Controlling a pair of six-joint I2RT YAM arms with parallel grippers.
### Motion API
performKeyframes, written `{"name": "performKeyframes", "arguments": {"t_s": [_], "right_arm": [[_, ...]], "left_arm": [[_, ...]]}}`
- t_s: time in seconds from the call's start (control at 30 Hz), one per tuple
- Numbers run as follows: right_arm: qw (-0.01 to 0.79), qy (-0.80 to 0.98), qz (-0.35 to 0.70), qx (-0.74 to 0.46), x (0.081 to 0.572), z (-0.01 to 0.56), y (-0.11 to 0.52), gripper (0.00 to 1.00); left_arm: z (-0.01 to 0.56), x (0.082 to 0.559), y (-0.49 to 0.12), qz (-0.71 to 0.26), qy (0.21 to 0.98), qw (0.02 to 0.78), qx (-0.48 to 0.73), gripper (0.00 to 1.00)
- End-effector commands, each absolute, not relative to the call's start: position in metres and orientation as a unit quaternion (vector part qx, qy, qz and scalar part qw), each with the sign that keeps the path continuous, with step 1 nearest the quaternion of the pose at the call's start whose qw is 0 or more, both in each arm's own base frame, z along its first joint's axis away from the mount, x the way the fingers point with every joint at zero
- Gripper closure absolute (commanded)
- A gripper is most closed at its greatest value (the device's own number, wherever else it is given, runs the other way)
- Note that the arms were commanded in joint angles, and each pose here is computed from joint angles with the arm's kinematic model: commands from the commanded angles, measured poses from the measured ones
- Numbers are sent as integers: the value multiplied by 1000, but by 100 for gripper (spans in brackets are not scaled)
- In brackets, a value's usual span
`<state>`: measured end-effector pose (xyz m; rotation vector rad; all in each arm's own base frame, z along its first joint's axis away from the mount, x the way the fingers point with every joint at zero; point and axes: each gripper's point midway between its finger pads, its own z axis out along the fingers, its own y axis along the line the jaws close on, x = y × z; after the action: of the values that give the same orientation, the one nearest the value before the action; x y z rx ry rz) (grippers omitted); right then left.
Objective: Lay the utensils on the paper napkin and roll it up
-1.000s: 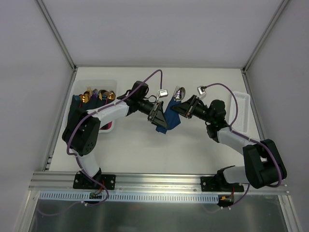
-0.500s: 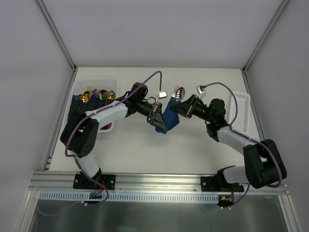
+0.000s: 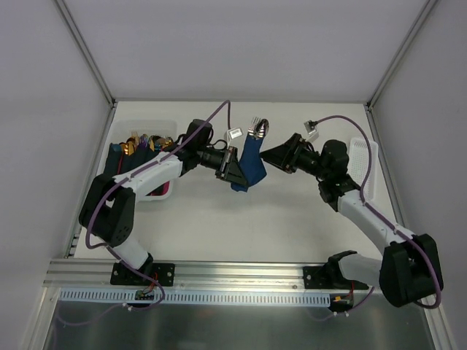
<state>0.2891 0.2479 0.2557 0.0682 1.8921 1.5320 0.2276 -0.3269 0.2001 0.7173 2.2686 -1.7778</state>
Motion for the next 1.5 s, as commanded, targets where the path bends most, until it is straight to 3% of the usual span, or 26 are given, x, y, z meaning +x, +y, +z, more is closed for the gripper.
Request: {"name": "performKeyframes", "arguments": {"t_s": [0.0, 0.13, 0.23, 0.3, 0.47, 0.77, 0.97, 1.27, 1.47], "right_arm": [[397, 758, 517, 38, 291, 267, 225, 34], [433, 781, 443, 76, 284, 281, 197, 38], [446, 784, 420, 102, 276, 293, 190, 50], [447, 783, 420, 107, 272, 300, 197, 59], [424, 786, 437, 104, 272, 301, 230, 66], [409, 786, 456, 80, 282, 298, 289, 64], [414, 783, 458, 78, 289, 298, 295, 55], [409, 777, 475, 64, 290, 298, 305, 53], [406, 772, 486, 56, 286, 298, 307, 47]], "left_arm": [[226, 252, -317, -567, 757, 195, 259, 100], [228, 263, -310, -529, 772, 242, 256, 100], [229, 271, -304, -503, 782, 270, 251, 100], [232, 271, -301, -494, 784, 281, 249, 100], [241, 274, -299, -486, 784, 298, 245, 100], [255, 265, -302, -501, 775, 295, 247, 100], [261, 257, -307, -512, 769, 287, 253, 100], [264, 250, -312, -521, 764, 277, 260, 100], [271, 245, -315, -540, 754, 268, 262, 100]]}}
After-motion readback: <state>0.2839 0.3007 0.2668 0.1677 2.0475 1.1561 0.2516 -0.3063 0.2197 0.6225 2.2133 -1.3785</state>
